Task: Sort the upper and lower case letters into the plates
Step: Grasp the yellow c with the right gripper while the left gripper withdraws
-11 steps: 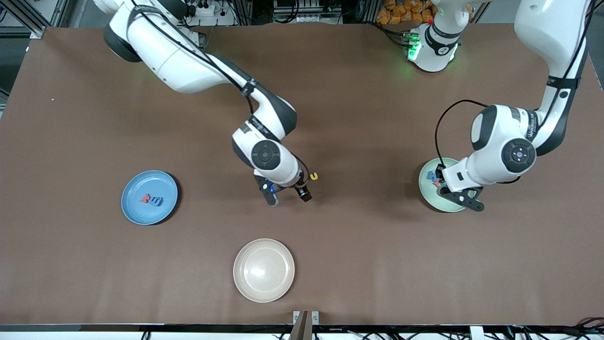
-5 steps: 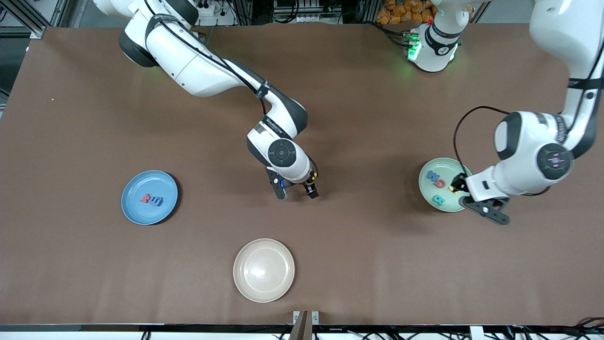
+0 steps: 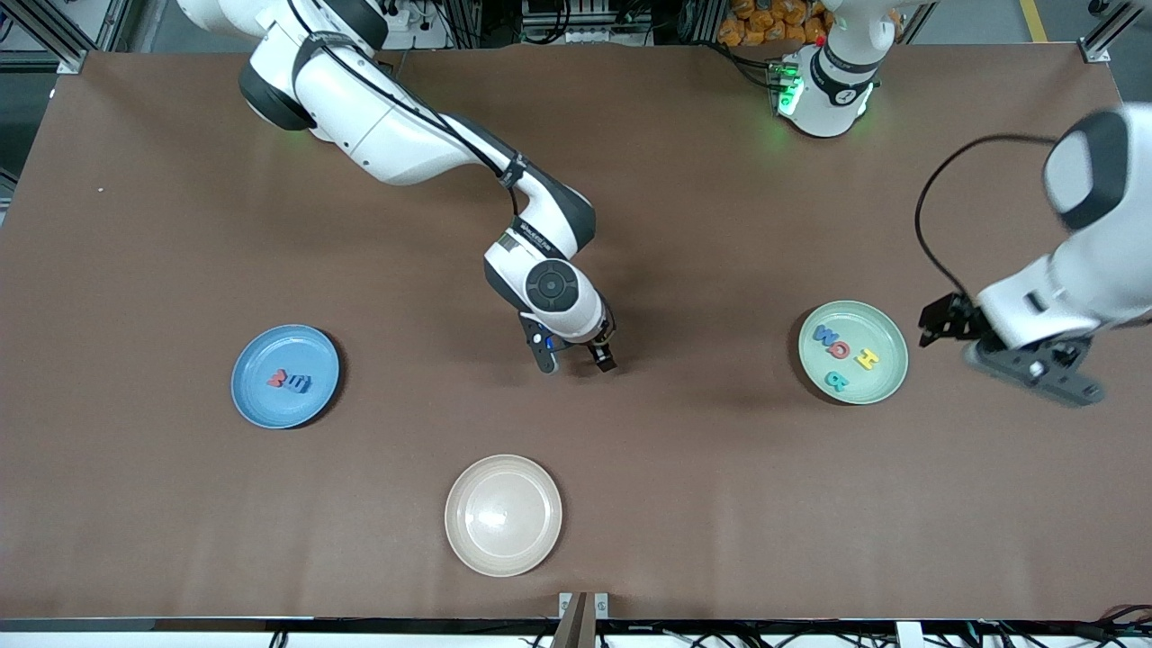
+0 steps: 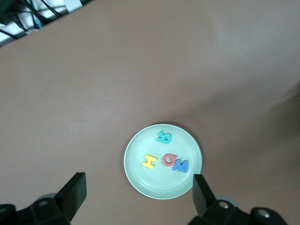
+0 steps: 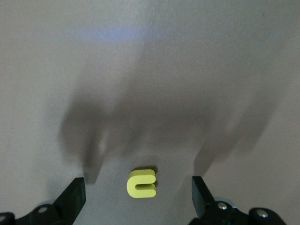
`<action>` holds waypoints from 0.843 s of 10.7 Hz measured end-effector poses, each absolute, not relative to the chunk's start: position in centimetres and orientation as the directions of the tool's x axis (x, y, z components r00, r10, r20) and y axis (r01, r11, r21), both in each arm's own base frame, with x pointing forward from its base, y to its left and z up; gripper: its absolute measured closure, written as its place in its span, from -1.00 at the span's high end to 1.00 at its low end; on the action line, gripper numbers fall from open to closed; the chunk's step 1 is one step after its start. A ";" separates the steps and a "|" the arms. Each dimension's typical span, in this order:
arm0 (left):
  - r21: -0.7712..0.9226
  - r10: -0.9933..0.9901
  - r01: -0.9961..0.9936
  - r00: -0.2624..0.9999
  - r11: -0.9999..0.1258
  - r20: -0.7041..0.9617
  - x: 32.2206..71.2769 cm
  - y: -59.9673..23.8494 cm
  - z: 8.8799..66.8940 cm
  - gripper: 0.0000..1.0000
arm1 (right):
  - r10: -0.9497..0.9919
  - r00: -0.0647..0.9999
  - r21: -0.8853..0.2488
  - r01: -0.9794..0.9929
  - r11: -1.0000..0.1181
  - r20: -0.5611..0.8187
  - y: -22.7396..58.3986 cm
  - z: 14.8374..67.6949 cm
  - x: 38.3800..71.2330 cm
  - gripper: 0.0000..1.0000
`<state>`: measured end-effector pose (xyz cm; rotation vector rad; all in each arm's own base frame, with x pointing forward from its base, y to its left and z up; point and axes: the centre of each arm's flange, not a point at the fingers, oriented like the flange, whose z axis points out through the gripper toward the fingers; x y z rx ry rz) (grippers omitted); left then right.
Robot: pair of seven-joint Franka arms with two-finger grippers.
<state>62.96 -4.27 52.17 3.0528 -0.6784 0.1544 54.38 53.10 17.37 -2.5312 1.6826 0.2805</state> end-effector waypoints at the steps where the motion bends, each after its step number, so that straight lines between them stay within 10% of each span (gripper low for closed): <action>1: -0.016 -0.401 -0.401 0.909 -0.916 0.114 62.0 -4.5 54.4 1.00 | -0.904 0.383 0.025 -0.919 -0.394 -0.192 53.3 17.1 54.1 0.92; 5: -0.009 -0.211 -0.211 0.974 -0.977 0.078 57.9 -6.6 60.7 1.00 | -0.905 0.383 0.011 -0.920 -0.391 -0.188 53.5 17.2 54.2 0.63; 9: -0.008 -0.123 -0.122 0.992 -0.992 0.037 57.1 -6.5 61.0 1.00 | -0.905 0.380 -0.004 -0.922 -0.387 -0.193 53.6 17.8 54.6 -0.13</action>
